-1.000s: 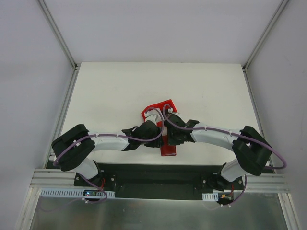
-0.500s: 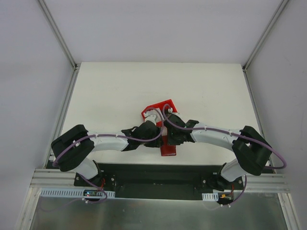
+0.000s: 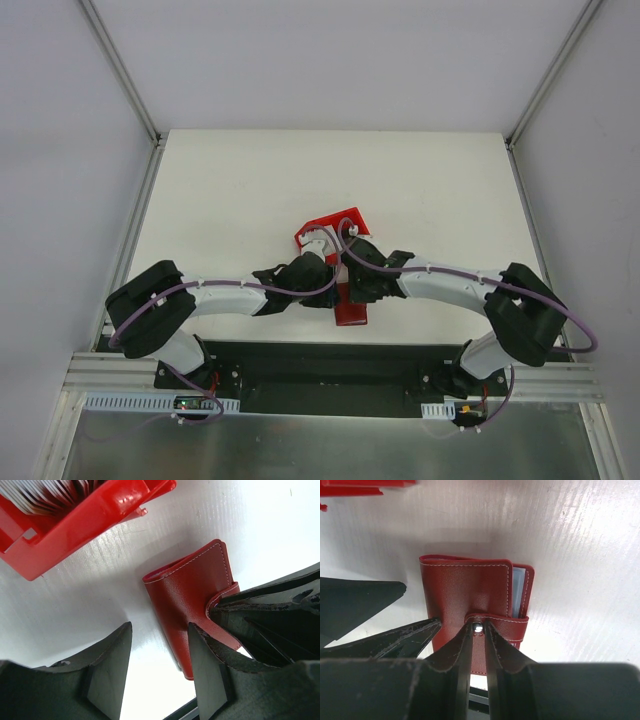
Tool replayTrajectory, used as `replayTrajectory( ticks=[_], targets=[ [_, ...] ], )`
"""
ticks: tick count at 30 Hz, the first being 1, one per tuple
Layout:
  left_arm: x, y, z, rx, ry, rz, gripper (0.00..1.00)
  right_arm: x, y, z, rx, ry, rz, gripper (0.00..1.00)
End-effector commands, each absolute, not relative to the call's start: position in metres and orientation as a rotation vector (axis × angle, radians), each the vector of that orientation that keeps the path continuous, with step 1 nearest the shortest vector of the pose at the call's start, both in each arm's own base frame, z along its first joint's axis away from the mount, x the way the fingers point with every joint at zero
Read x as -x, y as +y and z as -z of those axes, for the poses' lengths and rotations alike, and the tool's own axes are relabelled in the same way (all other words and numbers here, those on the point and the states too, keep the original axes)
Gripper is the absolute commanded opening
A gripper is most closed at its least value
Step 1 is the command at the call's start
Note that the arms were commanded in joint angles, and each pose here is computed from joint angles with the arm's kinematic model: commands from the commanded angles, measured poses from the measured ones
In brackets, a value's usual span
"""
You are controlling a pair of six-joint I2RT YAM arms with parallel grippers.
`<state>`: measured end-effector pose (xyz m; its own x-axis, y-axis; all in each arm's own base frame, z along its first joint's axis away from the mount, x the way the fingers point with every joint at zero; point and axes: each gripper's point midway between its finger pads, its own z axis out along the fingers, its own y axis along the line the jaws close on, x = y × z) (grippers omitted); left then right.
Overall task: Put the credit cards into the card holder
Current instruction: Close the card holder at the center of the board.
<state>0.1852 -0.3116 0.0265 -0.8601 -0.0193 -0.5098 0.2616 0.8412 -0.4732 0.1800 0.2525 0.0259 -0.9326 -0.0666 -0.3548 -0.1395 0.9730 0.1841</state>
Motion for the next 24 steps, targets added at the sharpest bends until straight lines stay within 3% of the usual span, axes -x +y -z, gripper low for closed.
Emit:
replayTrajectory(
  ticks=[1,19,22,24],
  targets=[
    [-0.18,-0.303,-0.024,-0.205,2.531,0.694,0.48,-0.169,0.215,0.011,0.174,2.814,-0.085,0.2],
    [-0.178,-0.303,-0.019,-0.201,2.558,0.687,0.48,-0.189,0.211,-0.019,0.155,2.736,-0.003,0.25],
    [-0.178,-0.304,-0.019,-0.201,2.557,0.688,0.48,-0.188,0.209,-0.013,0.169,2.761,0.035,0.23],
    [-0.18,-0.304,-0.02,-0.2,2.551,0.685,0.48,-0.183,0.211,-0.007,0.193,2.794,0.041,0.15]
  ],
)
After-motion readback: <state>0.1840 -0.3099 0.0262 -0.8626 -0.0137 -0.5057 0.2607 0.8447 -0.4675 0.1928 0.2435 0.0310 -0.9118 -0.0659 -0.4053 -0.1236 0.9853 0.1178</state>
